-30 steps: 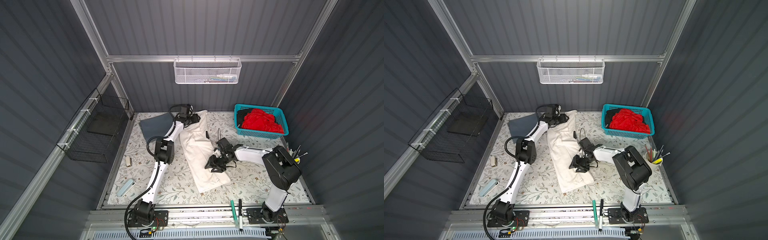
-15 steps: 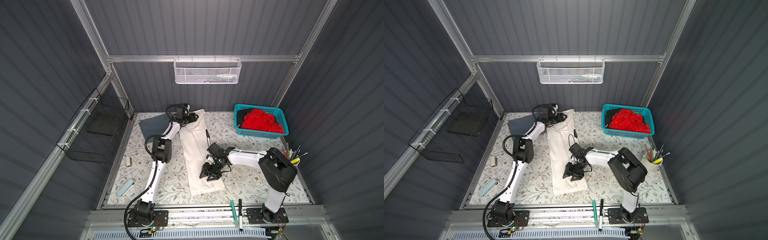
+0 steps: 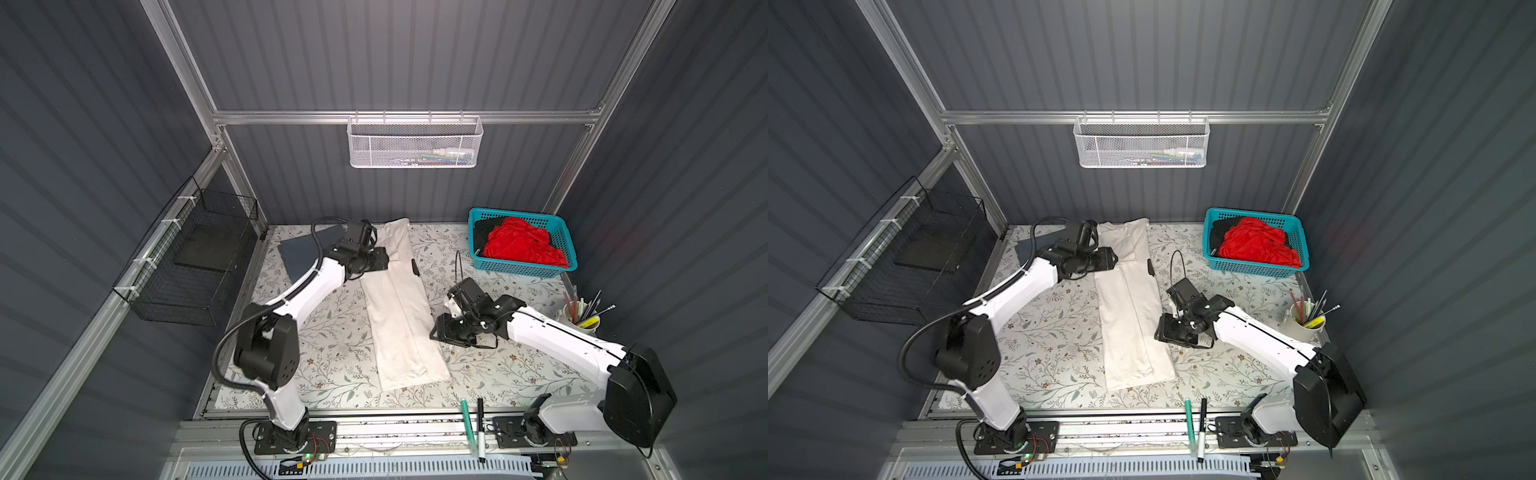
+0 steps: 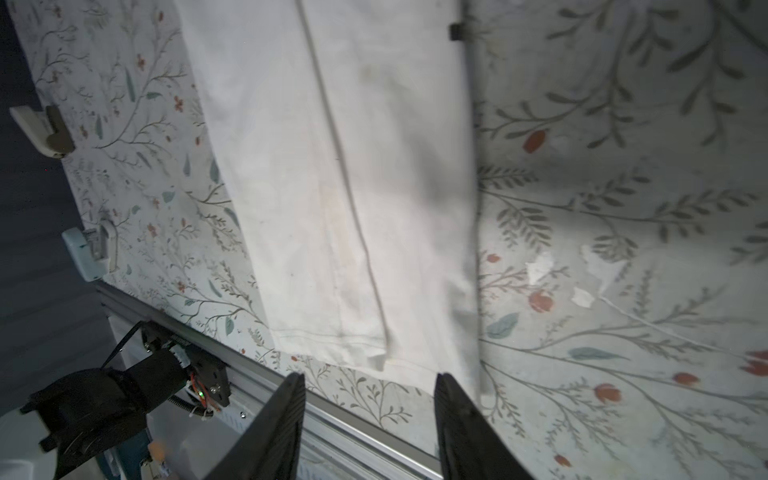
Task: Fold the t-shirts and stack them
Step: 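Move both grippers to the strip end nearest the robot and grasp it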
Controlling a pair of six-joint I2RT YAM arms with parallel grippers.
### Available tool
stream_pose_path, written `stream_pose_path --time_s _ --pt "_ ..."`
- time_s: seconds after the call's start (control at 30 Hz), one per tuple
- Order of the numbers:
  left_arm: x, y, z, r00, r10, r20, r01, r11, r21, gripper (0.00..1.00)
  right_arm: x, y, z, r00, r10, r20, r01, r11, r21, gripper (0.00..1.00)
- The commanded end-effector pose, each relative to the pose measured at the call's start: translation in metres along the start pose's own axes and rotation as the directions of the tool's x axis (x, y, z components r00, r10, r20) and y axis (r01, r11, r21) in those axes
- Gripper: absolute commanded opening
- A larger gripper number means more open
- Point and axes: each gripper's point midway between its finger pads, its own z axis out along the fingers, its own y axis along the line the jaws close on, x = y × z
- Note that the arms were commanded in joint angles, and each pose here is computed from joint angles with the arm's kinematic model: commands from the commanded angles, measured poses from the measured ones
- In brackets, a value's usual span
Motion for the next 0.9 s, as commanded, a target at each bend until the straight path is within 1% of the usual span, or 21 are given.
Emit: stream_pose_path --time_s 0.0,0.03,0.13,0.23,0.3,0.4,0.5,0.57,0.63,0.77,0.87 --pt "0.115 0.031 -0.012 0.969 -0.100 -0.228 0.062 0.984 -0.167 0.55 0.009 -0.026 0.010 1.000 -0.016 -0.013 0.017 0.998 0.062 0.50" --pt "0.138 0.030 -0.021 0.960 -0.129 -0.248 0.089 0.982 -0.165 0.53 0.012 -0.028 0.013 1.000 -0.017 -0.023 0.018 0.998 0.058 0.49" --pt "0.190 0.020 -0.040 0.937 -0.157 -0.311 0.121 0.984 -0.131 0.50 0.021 -0.032 0.024 0.998 -0.016 -0.058 0.018 0.999 0.036 0.45" --pt "0.221 0.004 -0.046 0.917 -0.122 -0.379 0.101 0.992 -0.075 0.49 0.030 -0.038 0.034 0.996 -0.009 -0.091 0.012 0.999 0.035 0.42" --pt "0.235 0.000 -0.048 0.906 -0.096 -0.413 0.060 0.993 -0.101 0.49 0.036 -0.044 0.039 0.994 -0.005 -0.106 0.010 0.999 0.042 0.42" --pt "0.254 0.008 -0.044 0.879 -0.089 -0.469 0.005 0.984 -0.176 0.49 0.041 -0.045 0.043 0.994 -0.009 -0.108 0.012 1.000 0.025 0.42" --pt "0.268 0.007 -0.039 0.860 -0.088 -0.502 -0.019 0.979 -0.204 0.49 0.045 -0.044 0.045 0.993 -0.018 -0.117 0.021 0.999 0.024 0.43" --pt "0.274 0.009 -0.039 0.854 -0.085 -0.513 -0.045 0.971 -0.236 0.48 0.052 -0.041 0.047 0.988 -0.020 -0.153 0.021 1.000 0.003 0.43" --pt "0.275 0.005 -0.037 0.852 -0.068 -0.519 -0.070 0.968 -0.241 0.48 0.055 -0.039 0.049 0.987 -0.027 -0.156 0.027 1.000 -0.002 0.43" --pt "0.278 -0.004 -0.033 0.848 -0.049 -0.527 -0.088 0.969 -0.232 0.48 0.059 -0.039 0.052 0.984 -0.038 -0.174 0.038 0.999 -0.008 0.43" --pt "0.282 -0.005 -0.034 0.845 -0.063 -0.531 -0.082 0.966 -0.245 0.48 0.063 -0.042 0.054 0.980 -0.041 -0.194 0.042 0.999 0.005 0.40"
